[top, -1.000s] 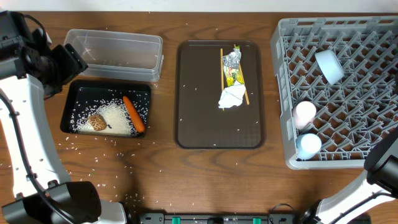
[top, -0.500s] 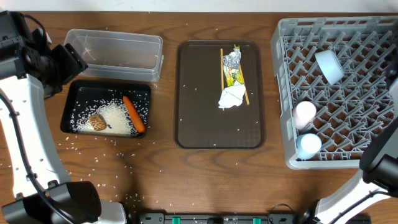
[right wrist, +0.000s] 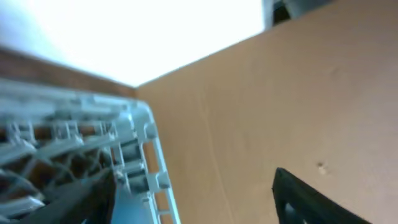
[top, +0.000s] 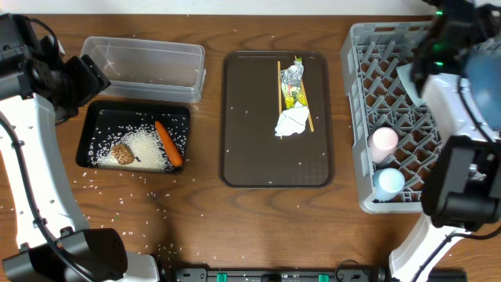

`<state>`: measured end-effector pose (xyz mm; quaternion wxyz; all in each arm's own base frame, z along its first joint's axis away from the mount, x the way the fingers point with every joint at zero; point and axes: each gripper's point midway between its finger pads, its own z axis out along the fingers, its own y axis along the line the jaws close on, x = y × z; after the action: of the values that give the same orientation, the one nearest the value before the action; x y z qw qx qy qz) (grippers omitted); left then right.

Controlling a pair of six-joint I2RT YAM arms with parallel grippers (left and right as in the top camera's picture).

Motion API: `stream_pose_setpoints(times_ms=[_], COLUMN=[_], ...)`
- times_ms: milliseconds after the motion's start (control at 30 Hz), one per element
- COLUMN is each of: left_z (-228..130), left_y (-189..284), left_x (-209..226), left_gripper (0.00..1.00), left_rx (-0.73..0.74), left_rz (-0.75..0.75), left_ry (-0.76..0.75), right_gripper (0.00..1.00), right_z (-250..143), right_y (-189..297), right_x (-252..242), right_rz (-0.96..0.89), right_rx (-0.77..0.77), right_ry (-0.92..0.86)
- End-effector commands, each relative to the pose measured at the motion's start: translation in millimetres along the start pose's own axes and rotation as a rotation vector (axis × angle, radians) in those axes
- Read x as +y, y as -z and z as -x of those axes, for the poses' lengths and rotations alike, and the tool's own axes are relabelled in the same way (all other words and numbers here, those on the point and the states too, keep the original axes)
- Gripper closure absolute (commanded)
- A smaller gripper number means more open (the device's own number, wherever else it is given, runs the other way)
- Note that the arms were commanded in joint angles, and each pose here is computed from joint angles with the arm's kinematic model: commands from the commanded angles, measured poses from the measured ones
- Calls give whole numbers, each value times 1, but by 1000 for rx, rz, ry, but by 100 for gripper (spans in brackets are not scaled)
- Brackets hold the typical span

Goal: Sort waste into correct bins and load items into the dishwasher rack
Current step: 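Lower the teal bowl into the rack's right side with the right gripper, then move the right gripper to the brown tray and grasp the white tissue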

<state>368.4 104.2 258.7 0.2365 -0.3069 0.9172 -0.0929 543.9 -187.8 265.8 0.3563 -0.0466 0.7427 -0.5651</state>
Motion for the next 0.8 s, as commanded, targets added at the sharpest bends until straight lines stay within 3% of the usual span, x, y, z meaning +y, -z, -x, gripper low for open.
stream_pose_setpoints(times_ms=[0,233,500,667,767], left_z=[-1,-1,-3,-6,-6], left_y=[-5,-5,-5,-5,-5], left_x=[3,3,3,4,4], left_gripper=[26,26,26,26,26], left_rx=[15,15,23,32,32], left_rz=[8,8,11,14,14], left_ry=[10,10,12,14,14], right_gripper=[22,17,21,21,21], right_z=[5,37,74,121,145], right_y=[14,49,92,138,192], right_x=[-20,-64,-70,-15,38], right_rz=[-108,-288,-223,144,560], right_rx=[50,-16,-149,-315,-390], right_ry=[-28,-206,-450,-505,-608])
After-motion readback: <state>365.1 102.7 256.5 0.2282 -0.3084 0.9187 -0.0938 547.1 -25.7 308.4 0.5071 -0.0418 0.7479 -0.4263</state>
